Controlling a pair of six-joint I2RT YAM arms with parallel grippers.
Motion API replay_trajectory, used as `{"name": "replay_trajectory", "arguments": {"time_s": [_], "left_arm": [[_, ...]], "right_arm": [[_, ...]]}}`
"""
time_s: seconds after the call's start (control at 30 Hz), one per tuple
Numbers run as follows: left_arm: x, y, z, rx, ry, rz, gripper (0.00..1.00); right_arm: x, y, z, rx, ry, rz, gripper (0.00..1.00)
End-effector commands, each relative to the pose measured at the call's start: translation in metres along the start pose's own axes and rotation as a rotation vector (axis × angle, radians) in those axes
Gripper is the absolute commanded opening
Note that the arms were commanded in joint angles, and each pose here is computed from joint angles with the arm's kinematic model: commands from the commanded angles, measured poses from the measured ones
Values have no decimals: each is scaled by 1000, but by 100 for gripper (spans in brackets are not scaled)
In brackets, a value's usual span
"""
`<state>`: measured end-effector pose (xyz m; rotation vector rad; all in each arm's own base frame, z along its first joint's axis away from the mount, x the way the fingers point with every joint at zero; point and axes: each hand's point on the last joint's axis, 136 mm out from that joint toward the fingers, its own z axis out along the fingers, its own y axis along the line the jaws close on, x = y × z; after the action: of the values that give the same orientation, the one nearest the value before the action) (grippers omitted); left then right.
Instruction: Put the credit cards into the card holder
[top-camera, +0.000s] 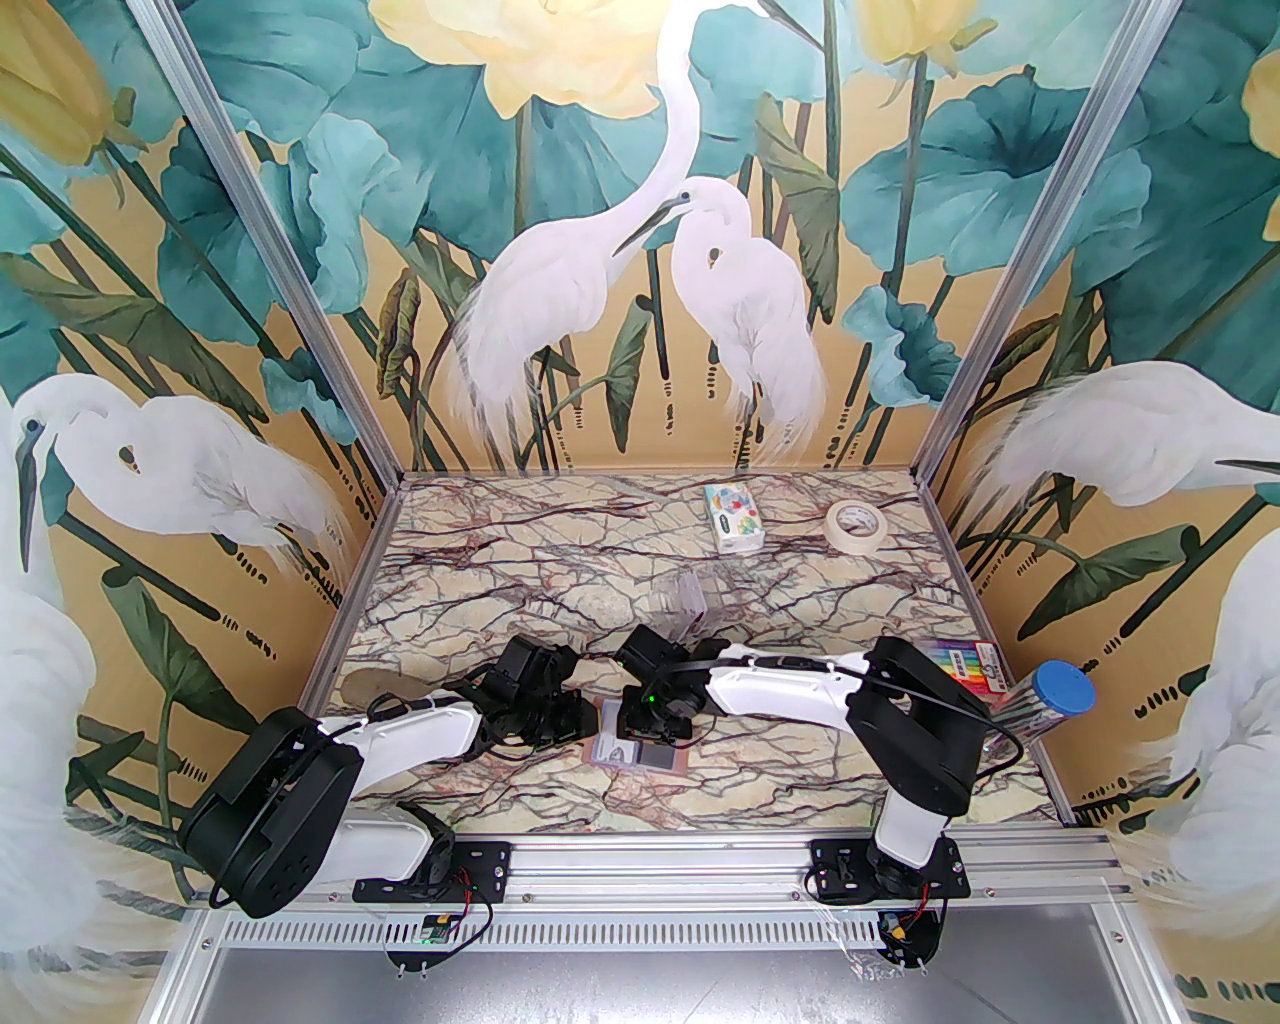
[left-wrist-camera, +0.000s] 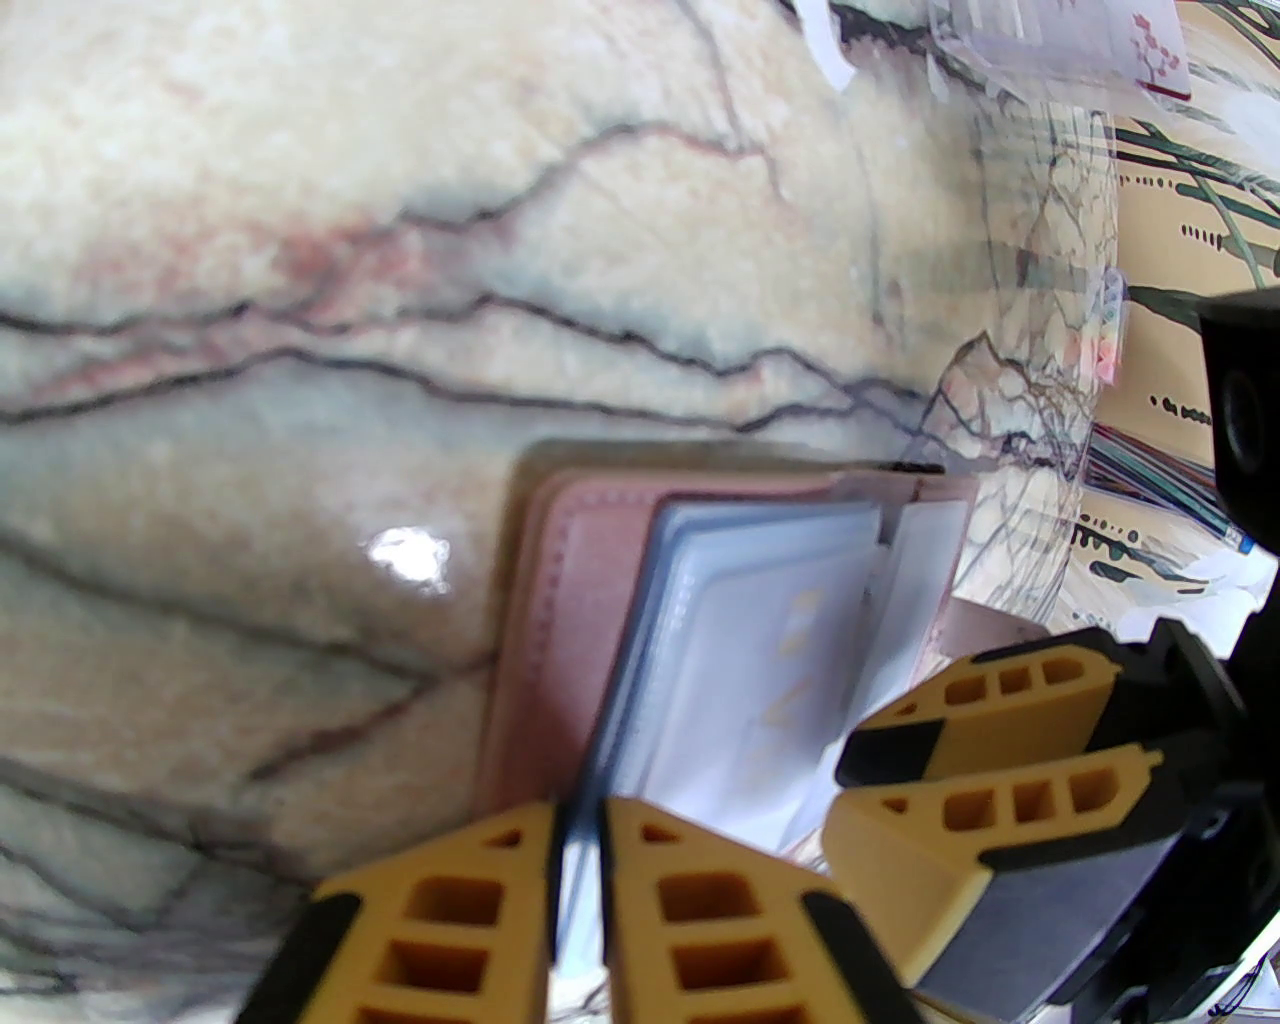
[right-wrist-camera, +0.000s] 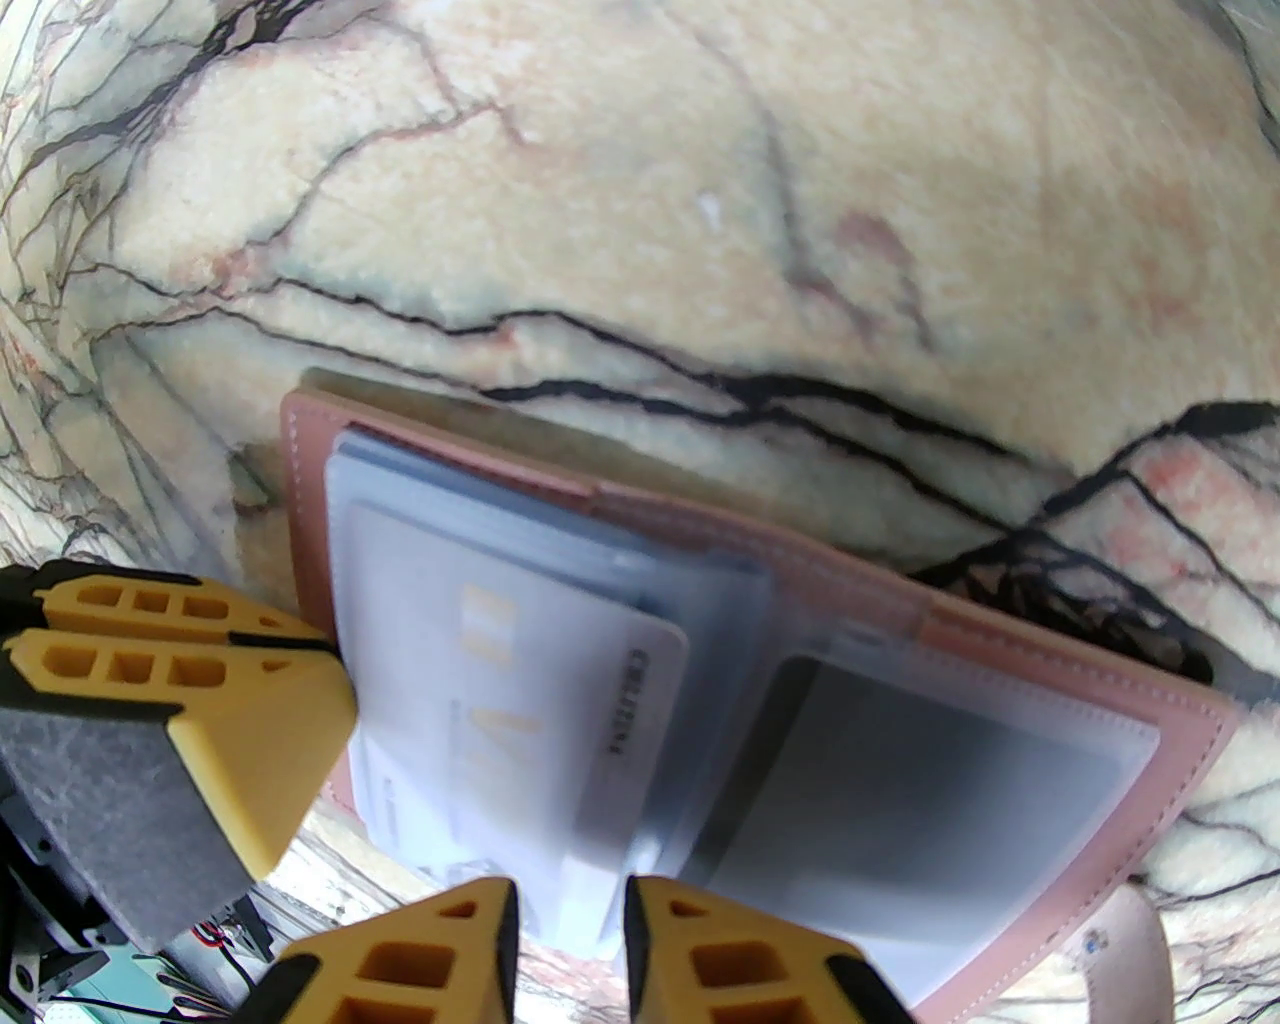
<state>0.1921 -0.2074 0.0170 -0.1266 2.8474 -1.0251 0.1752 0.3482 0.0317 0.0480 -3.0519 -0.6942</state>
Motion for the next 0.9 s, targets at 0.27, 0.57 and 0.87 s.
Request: {"name": "replay_trajectory", "arguments": {"time_s": [0.27,0.57,0.87], "left_arm": [[14,20,4,-74,32,-16,15],[14,20,5,-74,35,-16,14],[15,20,5,-73,35,-19,15]], "right_arm": [[-1,0,5,19,1,7,24],[-1,7,6,5,6,-2,21],[1,15,7,-12,13,-14,19]]}}
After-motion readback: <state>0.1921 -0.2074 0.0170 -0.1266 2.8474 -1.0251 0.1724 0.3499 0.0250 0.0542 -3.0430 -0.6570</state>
